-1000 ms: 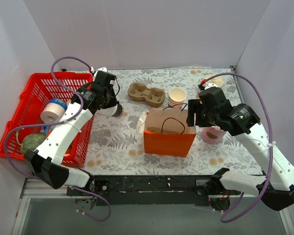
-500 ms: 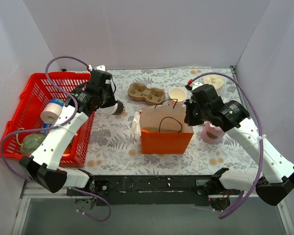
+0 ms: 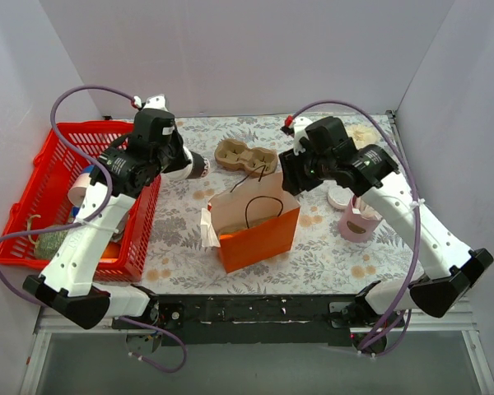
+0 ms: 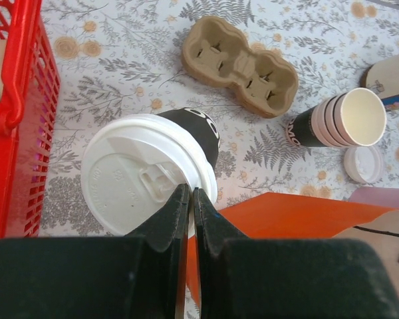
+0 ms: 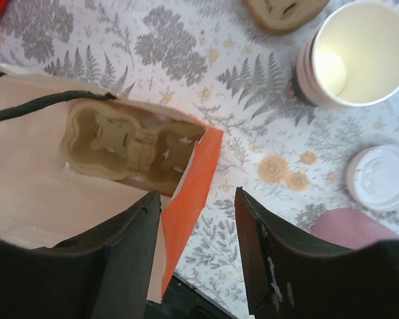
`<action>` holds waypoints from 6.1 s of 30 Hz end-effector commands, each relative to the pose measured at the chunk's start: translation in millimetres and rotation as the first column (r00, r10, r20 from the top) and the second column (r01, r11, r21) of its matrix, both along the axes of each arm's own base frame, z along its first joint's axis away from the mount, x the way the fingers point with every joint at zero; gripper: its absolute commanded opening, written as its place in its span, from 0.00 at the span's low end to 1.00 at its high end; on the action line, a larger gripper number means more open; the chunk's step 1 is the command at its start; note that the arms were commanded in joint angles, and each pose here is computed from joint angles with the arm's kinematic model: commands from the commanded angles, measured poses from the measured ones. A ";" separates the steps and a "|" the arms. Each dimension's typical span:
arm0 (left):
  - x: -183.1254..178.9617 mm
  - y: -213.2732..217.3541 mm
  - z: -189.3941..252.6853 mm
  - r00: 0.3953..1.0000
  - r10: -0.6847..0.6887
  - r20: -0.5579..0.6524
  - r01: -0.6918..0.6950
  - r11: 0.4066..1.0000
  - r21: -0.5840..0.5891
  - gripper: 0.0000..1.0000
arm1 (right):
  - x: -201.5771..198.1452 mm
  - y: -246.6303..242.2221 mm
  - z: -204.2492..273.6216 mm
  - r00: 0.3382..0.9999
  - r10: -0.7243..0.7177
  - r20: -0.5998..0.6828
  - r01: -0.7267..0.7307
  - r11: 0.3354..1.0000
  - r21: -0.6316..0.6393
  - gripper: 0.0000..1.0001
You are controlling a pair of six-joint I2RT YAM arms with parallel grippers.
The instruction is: Pack the takeout coffee
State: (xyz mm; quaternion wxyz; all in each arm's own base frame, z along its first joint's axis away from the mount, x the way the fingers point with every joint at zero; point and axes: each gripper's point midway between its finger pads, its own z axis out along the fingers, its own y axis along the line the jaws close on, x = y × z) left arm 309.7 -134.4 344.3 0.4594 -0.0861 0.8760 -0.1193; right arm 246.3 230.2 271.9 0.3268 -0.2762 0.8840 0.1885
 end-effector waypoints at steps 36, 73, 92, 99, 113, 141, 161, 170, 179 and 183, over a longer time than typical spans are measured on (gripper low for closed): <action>-10.6 40.2 -80.4 0.958 0.231 -0.167 -0.222 0.973 0.068 0.00 | -159.2 202.8 18.4 0.325 0.713 0.621 -0.419 0.697 -0.581 0.88; -13.5 43.8 -77.0 0.959 0.235 -0.157 -0.234 0.972 0.026 0.00 | -121.7 183.6 15.0 0.694 0.206 0.690 -0.132 0.978 -0.159 0.01; -16.9 38.9 -75.7 0.964 0.218 -0.153 -0.223 0.975 -0.017 0.00 | -137.5 136.3 -19.5 0.986 -0.166 0.004 0.151 0.906 0.396 0.01; -15.7 38.1 -75.7 0.964 0.216 -0.154 -0.222 0.975 -0.017 0.00 | -145.7 147.3 40.8 0.956 0.052 0.288 -0.199 0.839 0.507 0.29; -15.4 44.1 -76.2 0.961 0.233 -0.147 -0.234 0.972 0.012 0.00 | -123.7 154.9 47.2 0.748 0.205 0.631 -0.152 0.979 -0.138 0.94; -12.7 42.4 -79.5 0.964 0.219 -0.149 -0.218 0.976 0.023 0.00 | -84.3 114.2 -19.3 0.874 -0.166 0.456 0.287 0.935 -0.210 0.33; -9.6 37.1 -80.3 0.970 0.195 -0.146 -0.195 0.981 0.013 0.00 | -97.2 98.6 -24.9 0.983 -0.125 0.136 0.134 0.989 -0.062 0.25; -9.7 35.9 -78.7 0.972 0.189 -0.141 -0.191 0.982 0.001 0.00 | -101.5 105.6 -9.0 0.995 -0.062 0.073 0.057 0.996 0.066 0.01; -8.9 30.4 -67.3 0.984 0.139 -0.115 -0.141 0.990 -0.010 0.00 | -127.3 116.2 -2.2 0.990 0.108 -0.093 -0.087 0.974 0.207 0.01; -6.9 32.3 -39.1 0.996 0.072 -0.043 -0.071 0.997 0.036 0.00 | -142.5 122.6 -10.8 0.966 0.236 -0.108 -0.210 0.955 0.208 0.01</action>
